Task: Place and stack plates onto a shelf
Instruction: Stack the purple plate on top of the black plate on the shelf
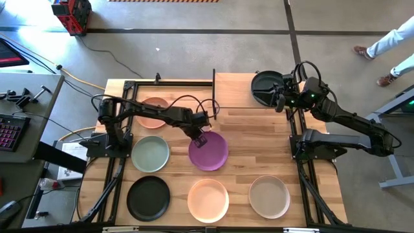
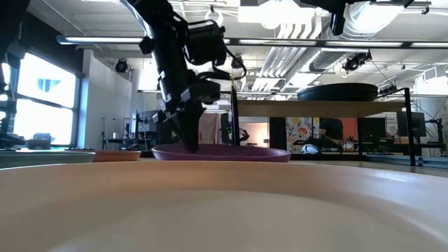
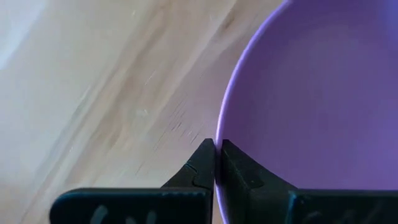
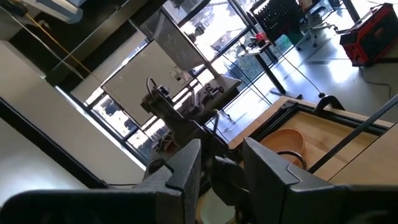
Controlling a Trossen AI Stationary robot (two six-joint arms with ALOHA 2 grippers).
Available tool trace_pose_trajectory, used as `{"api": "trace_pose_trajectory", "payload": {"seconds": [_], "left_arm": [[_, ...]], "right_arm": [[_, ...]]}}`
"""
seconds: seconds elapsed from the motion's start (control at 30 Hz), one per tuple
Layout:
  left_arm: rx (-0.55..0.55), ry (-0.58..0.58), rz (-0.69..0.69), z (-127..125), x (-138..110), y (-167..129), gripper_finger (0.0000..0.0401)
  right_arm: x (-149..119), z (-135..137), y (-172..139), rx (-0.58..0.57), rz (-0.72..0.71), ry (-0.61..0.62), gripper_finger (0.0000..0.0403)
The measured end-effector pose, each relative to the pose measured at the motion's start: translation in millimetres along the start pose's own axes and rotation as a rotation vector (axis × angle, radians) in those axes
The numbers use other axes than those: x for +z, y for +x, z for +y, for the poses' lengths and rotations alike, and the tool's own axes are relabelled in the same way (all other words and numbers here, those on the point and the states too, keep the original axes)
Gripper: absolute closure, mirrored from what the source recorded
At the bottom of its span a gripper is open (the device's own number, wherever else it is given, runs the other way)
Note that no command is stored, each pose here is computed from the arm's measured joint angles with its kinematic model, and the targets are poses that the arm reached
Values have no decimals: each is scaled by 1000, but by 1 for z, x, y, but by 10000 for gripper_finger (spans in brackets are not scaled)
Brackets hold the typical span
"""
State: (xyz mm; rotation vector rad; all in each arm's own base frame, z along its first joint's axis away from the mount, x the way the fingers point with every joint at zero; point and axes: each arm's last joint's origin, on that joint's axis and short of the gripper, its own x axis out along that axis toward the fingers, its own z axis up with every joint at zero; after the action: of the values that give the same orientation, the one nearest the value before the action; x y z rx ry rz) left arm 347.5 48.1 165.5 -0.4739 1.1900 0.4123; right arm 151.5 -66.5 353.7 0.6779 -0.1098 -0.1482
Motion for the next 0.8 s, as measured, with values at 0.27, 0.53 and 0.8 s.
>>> {"api": "trace_pose_trajectory", "payload": {"seconds": [0.27, 0.53, 0.8], "left_arm": [[52, 34, -89, 2, 3, -38, 400], [144, 42, -245, 9, 0, -86, 400], [219, 49, -446, 19, -5, -138, 400]], "right_arm": [[0, 0, 0, 1, -2, -47, 300], [3, -1, 4, -21, -50, -129, 291], [5, -10, 29, -38, -67, -141, 240]]}}
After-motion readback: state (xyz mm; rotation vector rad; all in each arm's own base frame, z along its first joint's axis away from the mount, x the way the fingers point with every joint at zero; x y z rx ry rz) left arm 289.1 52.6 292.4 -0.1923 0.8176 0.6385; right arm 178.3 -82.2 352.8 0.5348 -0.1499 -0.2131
